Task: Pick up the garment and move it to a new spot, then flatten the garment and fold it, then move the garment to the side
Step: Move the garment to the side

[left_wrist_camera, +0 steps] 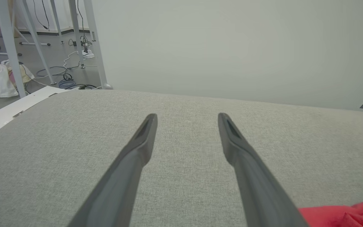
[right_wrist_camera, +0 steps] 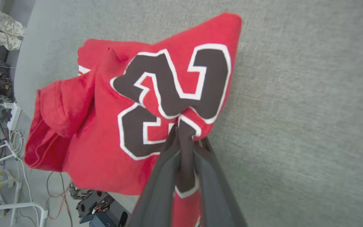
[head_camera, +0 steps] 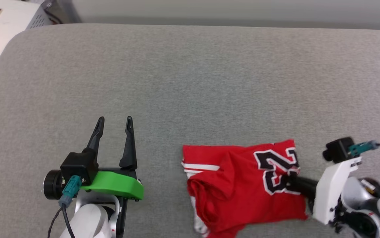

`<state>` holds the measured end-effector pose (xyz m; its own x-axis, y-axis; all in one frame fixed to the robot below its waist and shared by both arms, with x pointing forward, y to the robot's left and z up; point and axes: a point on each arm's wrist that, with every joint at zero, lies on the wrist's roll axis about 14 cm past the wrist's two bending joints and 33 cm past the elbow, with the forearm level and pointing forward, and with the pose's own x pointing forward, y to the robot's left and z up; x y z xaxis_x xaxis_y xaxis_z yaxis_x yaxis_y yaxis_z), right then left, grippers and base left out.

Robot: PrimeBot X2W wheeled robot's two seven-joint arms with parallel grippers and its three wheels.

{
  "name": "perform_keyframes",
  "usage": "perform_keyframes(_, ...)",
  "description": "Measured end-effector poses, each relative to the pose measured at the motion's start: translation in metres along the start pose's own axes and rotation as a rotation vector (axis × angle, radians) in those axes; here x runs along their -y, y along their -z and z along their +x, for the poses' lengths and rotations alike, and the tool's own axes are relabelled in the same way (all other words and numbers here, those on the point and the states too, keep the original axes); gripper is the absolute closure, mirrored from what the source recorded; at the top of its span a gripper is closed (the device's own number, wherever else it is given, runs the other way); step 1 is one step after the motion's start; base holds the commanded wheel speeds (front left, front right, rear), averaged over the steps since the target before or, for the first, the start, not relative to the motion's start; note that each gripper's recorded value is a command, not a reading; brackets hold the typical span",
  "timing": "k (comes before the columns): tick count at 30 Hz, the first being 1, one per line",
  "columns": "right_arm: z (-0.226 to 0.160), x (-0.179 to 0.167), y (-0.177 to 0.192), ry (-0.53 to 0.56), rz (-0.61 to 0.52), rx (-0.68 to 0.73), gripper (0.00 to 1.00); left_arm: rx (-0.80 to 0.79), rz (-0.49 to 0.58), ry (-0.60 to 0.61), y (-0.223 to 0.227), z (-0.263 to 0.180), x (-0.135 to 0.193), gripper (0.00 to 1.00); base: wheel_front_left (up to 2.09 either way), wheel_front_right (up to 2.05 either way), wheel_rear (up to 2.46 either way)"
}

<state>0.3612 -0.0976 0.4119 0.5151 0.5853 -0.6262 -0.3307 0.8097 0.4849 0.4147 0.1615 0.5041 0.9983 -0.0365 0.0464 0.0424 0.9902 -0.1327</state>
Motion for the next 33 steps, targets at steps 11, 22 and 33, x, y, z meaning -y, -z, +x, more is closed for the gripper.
perform_keyframes(11, -0.088, 0.065, -0.042, 0.329, -0.214, 0.119, 1.0, 0.01, -0.037, 0.167, 0.007, 0.024, 0.059, 0.0, 0.0, 0.0, 0.0)
perform_keyframes(22, -0.156, 0.139, -0.04, 0.623, -0.138, 0.177, 1.0, 0.021, -0.042, 0.411, 0.016, 0.061, 0.138, 0.0, 0.0, 0.0, 0.0)
perform_keyframes(33, -0.207, 0.245, -0.08, 0.926, -0.108, 0.249, 1.0, -0.001, -0.052, 0.6, 0.043, 0.098, 0.193, 0.0, 0.0, 0.0, 0.0)
